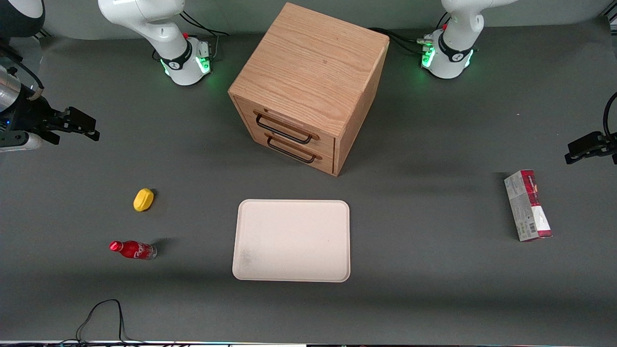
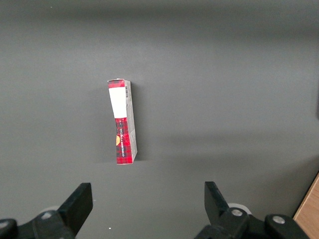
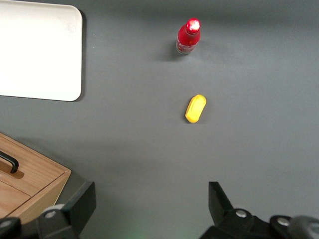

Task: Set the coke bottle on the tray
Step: 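Move the open right gripper down over the red Coca-Cola bottle, then close the right gripper around the bottle's neck, then lift the bottle and carry it over the cream tray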

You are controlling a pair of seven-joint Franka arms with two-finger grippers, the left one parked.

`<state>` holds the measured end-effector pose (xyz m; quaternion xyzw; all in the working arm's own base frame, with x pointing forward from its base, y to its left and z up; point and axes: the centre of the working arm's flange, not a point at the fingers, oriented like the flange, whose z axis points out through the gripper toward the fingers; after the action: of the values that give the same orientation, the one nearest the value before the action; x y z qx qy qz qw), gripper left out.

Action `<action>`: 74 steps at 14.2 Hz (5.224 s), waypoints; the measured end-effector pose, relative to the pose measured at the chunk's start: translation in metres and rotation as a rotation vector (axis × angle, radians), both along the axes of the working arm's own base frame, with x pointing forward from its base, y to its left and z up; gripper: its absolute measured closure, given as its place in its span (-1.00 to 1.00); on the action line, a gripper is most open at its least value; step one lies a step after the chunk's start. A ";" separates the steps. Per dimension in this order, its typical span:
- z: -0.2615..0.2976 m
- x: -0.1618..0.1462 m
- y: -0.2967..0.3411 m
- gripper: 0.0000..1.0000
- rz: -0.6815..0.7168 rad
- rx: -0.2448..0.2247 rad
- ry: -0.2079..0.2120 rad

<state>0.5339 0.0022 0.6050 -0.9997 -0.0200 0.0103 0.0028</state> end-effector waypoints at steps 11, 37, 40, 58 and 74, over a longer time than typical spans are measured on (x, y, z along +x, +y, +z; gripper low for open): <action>-0.017 0.008 -0.012 -0.99 -0.025 -0.004 0.016; -0.283 0.195 -0.044 -0.60 0.044 -0.047 -0.062; -0.283 0.195 -0.047 0.14 0.043 -0.047 -0.062; -0.047 0.145 0.159 0.37 -0.091 0.027 -0.130; -0.272 0.179 0.282 0.37 -0.129 0.047 -0.221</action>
<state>0.7133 0.2838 0.3325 -0.9936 0.0441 -0.1007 0.0246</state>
